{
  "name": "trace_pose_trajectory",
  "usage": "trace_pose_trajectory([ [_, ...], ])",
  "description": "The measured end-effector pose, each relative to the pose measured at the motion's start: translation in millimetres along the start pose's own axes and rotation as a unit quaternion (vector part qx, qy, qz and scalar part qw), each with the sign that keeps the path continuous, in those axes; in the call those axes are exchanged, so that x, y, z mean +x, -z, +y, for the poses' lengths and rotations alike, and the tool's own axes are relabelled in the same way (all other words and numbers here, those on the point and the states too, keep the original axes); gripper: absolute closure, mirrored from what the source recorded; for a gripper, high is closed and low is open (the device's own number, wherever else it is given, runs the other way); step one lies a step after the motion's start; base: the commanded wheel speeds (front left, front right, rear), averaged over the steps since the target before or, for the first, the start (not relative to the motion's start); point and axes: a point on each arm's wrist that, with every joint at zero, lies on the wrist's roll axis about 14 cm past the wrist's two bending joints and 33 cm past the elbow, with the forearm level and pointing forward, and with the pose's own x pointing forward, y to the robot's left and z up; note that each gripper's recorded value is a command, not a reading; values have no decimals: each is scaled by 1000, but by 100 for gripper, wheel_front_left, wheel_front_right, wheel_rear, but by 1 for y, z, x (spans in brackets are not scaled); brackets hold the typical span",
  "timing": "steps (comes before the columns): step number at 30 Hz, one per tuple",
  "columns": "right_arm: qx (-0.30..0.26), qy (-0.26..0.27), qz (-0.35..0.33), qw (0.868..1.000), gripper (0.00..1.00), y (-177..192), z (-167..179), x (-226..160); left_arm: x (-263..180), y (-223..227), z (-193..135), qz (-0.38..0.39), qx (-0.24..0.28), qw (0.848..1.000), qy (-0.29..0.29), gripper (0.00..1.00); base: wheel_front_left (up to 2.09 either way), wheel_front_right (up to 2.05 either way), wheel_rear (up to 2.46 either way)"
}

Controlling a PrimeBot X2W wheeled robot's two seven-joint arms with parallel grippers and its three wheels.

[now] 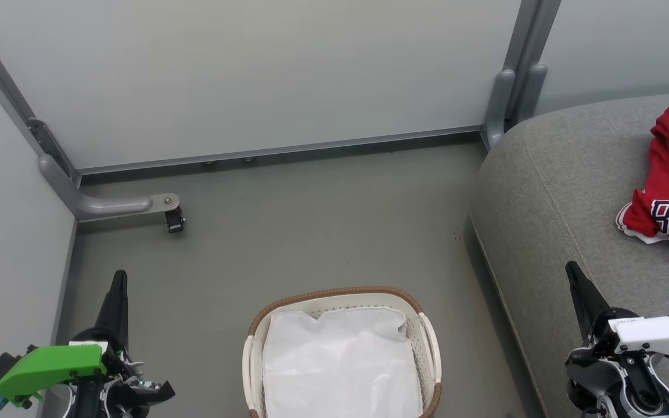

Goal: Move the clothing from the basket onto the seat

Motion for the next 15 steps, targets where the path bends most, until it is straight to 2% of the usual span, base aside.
trace_pose_trajectory([
  [15,0,0,0,1000,100,0,0,0,0,0,0,0,0,1000,0,100,0,0,0],
])
